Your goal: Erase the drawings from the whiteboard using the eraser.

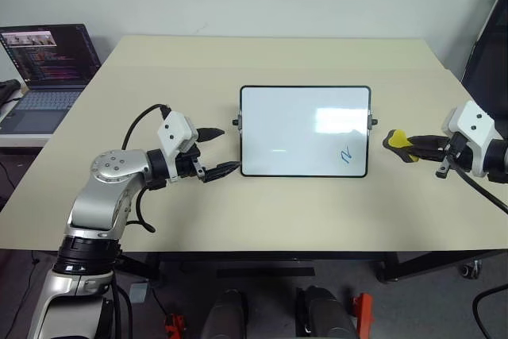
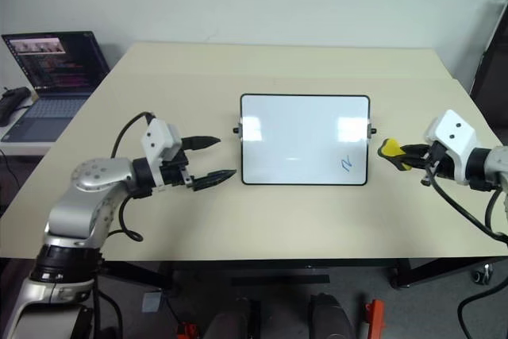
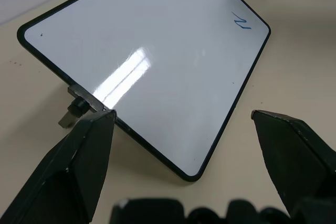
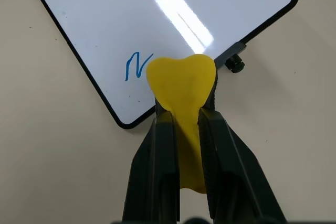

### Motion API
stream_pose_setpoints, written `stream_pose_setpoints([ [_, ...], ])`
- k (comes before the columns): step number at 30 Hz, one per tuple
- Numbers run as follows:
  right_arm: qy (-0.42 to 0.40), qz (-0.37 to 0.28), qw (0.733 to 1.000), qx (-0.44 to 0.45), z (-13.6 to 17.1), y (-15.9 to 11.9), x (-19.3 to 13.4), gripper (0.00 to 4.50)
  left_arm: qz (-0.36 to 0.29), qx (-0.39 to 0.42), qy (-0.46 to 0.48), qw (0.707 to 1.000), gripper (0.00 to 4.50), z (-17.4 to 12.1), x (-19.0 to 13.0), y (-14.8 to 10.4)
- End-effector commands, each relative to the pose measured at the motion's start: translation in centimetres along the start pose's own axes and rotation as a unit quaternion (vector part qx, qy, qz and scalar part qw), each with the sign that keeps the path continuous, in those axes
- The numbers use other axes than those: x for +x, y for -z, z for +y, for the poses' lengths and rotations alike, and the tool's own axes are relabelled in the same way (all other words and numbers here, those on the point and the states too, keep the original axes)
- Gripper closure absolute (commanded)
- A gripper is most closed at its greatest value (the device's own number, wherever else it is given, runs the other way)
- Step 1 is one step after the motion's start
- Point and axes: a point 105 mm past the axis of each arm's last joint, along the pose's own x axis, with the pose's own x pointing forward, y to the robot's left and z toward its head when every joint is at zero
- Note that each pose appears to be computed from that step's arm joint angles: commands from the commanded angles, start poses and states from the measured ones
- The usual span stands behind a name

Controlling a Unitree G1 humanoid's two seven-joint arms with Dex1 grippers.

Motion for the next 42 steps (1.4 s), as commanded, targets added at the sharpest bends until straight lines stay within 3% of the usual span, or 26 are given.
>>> stream_pose_setpoints([
  [1,0.003,-0.033,0.999,-0.03,-0.3,-2.3,-0.2,4.27,-0.016,0.019,-0.005,1.0,0.0,0.1,-0.4,-1.4],
  [5,0.026,-0.064,0.997,-0.043,-0.4,-4.0,1.9,4.27,-0.014,0.02,0.001,1.0,0.0,-0.1,-0.1,-1.2],
  [16,0.048,0.001,0.998,-0.039,0.2,-4.2,6.4,4.28,-0.008,0.015,0.028,0.999,0.0,-1.7,1.2,-0.5],
  [27,0.044,0.068,0.996,-0.048,0.5,-2.1,8.2,4.28,-0.008,0.019,0.013,1.0,0.0,-1.5,1.0,-0.3],
  [37,0.02,0.087,0.995,-0.04,1.7,-1.4,9.6,4.29,-0.012,0.027,0.006,1.0,0.0,-1.0,1.1,-0.5],
  [42,-0.013,0.085,0.996,-0.037,3.7,-1.3,10.0,4.3,-0.013,0.028,0.004,0.999,0.0,-0.9,1.0,-0.6],
])
